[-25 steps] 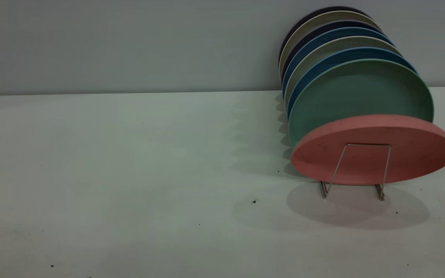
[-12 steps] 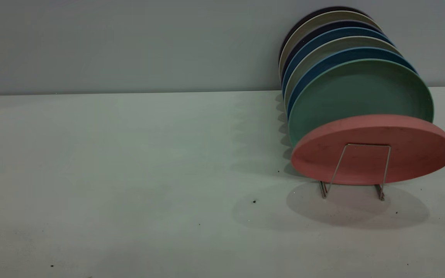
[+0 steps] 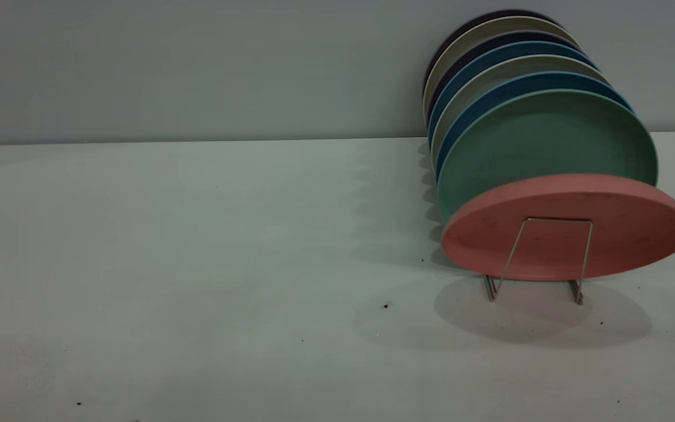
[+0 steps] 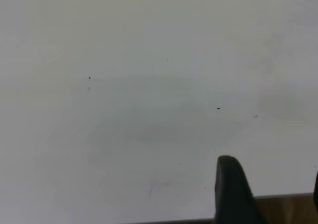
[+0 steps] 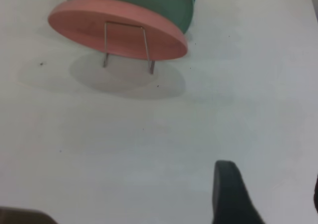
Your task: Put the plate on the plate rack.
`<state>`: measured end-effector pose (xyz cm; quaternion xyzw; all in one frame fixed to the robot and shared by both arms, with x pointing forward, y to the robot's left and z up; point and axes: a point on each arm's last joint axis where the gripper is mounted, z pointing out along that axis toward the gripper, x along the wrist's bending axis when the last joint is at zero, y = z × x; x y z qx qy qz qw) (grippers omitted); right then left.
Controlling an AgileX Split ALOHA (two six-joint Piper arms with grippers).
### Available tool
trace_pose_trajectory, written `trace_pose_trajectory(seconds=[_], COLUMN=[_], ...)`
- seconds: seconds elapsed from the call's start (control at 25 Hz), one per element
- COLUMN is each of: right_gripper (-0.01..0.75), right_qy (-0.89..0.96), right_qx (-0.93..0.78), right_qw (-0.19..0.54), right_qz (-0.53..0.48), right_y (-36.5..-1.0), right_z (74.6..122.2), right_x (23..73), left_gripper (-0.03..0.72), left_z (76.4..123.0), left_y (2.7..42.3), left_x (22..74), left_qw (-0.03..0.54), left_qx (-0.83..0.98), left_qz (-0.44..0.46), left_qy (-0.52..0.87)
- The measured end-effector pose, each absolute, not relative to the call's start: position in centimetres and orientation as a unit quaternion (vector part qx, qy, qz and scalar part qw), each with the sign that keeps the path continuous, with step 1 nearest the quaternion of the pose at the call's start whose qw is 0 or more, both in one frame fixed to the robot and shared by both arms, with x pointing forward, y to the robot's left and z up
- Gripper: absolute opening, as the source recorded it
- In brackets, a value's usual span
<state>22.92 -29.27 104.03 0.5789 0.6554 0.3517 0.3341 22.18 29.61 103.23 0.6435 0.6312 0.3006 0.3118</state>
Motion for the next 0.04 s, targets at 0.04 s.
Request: trace_pose_trajectory(seconds=[0.04], right_gripper=[0.412], right_qy=[0.655], right_qx=[0.579], right_qw=[0.334], right_qz=[0.352], right_y=[-29.27], right_z=[104.03], right_x=[22.92], left_gripper=[0.424], left_z=[103.23], left_y=[29.61], left_x=[22.18], left_qw=[0.312], left_qx=[0.643], left_qz=[0.301], left_qy=[0.631])
